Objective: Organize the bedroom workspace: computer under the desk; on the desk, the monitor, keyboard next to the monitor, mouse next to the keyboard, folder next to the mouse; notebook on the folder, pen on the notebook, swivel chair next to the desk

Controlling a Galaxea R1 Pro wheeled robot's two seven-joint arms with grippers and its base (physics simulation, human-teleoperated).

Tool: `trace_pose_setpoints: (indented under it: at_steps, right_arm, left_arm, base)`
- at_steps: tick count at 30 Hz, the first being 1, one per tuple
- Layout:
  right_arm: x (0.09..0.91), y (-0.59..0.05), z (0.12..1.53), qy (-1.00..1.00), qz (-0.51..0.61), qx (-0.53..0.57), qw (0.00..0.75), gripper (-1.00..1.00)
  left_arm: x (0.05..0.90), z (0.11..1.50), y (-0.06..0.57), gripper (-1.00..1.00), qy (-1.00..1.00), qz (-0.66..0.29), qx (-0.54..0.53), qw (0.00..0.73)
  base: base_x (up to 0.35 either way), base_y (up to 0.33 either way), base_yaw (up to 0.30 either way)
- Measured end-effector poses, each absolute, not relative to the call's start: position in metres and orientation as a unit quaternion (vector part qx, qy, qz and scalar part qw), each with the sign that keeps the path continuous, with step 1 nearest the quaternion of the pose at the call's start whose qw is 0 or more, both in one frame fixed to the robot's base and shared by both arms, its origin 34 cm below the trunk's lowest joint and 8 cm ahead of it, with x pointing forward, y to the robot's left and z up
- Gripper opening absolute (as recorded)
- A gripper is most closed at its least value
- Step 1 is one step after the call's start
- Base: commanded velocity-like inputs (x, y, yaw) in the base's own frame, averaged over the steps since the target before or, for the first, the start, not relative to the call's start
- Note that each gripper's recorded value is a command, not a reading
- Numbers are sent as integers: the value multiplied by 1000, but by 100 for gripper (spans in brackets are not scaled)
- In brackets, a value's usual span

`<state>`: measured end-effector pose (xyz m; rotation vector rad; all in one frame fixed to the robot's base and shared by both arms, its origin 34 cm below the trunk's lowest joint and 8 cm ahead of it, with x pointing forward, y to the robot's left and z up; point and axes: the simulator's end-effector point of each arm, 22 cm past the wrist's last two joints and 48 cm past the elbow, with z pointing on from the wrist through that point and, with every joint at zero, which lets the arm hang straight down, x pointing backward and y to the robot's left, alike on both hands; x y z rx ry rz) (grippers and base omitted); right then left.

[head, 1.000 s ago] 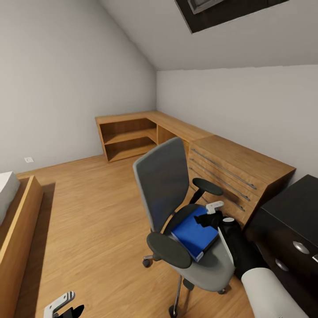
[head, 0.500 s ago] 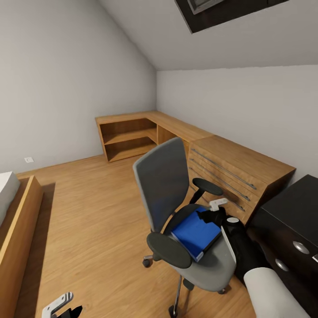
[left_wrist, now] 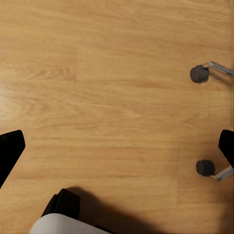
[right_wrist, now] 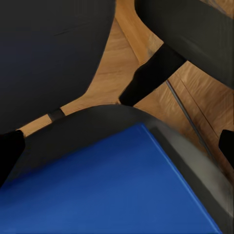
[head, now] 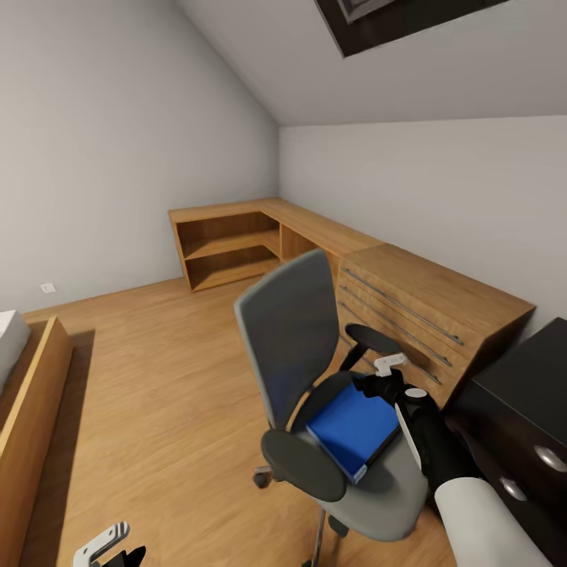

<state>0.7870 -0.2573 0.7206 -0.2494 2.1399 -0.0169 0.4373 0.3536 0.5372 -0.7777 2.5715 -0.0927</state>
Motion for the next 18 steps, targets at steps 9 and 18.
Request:
trace_pose_setpoints:
  at_steps: [9, 18]
  right_arm:
    - [787, -257, 720, 875, -6, -102, 473, 100]
    - [787, -256, 719, 875, -6, -102, 473, 100]
  left_arm:
    - [437, 537, 354, 100, 932, -33, -282, 224]
    - [436, 536, 354, 100, 933, -32, -283, 222]
  base:
    - [179, 0, 0]
    - [8, 0, 0]
